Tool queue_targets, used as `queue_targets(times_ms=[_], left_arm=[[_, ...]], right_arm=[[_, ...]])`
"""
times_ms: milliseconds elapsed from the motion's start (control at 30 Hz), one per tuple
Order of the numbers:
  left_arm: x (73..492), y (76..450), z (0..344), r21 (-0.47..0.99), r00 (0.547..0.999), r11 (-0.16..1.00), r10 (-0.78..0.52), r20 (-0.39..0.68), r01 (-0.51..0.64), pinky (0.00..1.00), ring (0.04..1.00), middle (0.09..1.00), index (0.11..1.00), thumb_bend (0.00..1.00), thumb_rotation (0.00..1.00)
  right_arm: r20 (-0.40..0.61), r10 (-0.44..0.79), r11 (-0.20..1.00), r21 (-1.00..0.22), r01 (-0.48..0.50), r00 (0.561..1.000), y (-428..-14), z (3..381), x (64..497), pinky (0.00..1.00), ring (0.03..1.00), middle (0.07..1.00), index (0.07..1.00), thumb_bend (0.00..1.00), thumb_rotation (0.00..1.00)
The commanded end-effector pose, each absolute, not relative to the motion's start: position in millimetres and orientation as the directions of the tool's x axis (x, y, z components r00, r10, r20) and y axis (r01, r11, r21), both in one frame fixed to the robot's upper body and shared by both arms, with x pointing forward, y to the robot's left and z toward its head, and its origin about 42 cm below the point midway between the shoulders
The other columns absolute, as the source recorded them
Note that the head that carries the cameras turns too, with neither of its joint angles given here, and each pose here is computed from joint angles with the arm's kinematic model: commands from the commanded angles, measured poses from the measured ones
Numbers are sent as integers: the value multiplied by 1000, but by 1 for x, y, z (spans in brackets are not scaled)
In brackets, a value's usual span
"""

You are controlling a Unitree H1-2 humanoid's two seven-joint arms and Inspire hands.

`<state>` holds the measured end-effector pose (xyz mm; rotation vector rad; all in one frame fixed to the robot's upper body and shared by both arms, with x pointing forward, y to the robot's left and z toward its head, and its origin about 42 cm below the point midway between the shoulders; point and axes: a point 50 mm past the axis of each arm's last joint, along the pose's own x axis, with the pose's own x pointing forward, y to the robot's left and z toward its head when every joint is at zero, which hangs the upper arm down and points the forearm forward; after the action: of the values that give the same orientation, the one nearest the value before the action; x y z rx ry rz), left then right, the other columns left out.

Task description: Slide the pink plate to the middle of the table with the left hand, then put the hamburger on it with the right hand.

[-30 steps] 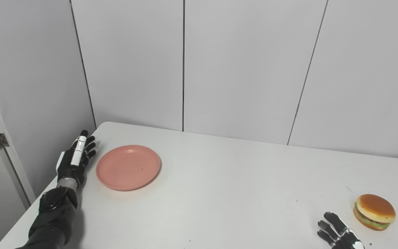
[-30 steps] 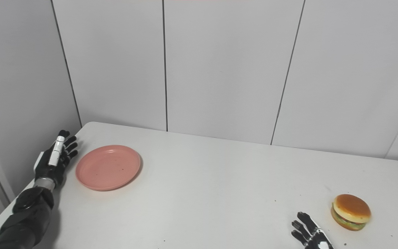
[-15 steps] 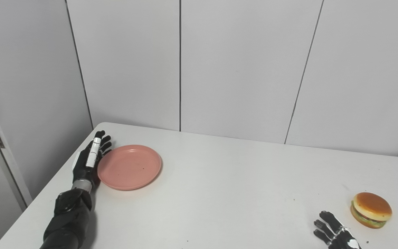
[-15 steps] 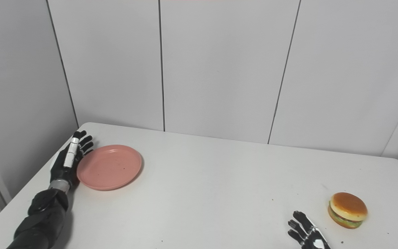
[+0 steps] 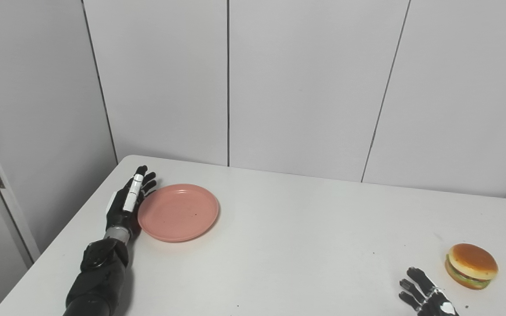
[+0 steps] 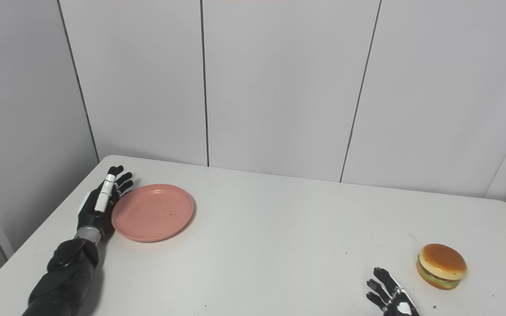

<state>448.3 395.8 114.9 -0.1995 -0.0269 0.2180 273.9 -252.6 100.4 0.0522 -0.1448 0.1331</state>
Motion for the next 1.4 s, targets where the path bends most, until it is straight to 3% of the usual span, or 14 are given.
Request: queue_targets(times_ms=[0,967,1033,1367], left_arm=[[456,392,123,-201,979,960,203,19,-195,818,900,862,863,818,742],[464,336,117,-177,999,984,34,17,-30,791,837,821,847,834,733],[464,331,116,-175,1000,984,20,15,-17,748,837,827,834,860,737],[456,309,110,-178,999,983,-33,14,35,748,848,841,822,824,747]], right_arm=[[17,121,991,57,-122,992,-254,77,272,852,866,906,844,789,994],[3,126,990,68,-126,992,-245,79,269,843,860,907,840,816,971],[4,128,989,68,-128,992,-244,79,270,841,858,905,838,814,970],[0,132,989,63,-132,991,-242,80,269,827,849,888,825,818,969]])
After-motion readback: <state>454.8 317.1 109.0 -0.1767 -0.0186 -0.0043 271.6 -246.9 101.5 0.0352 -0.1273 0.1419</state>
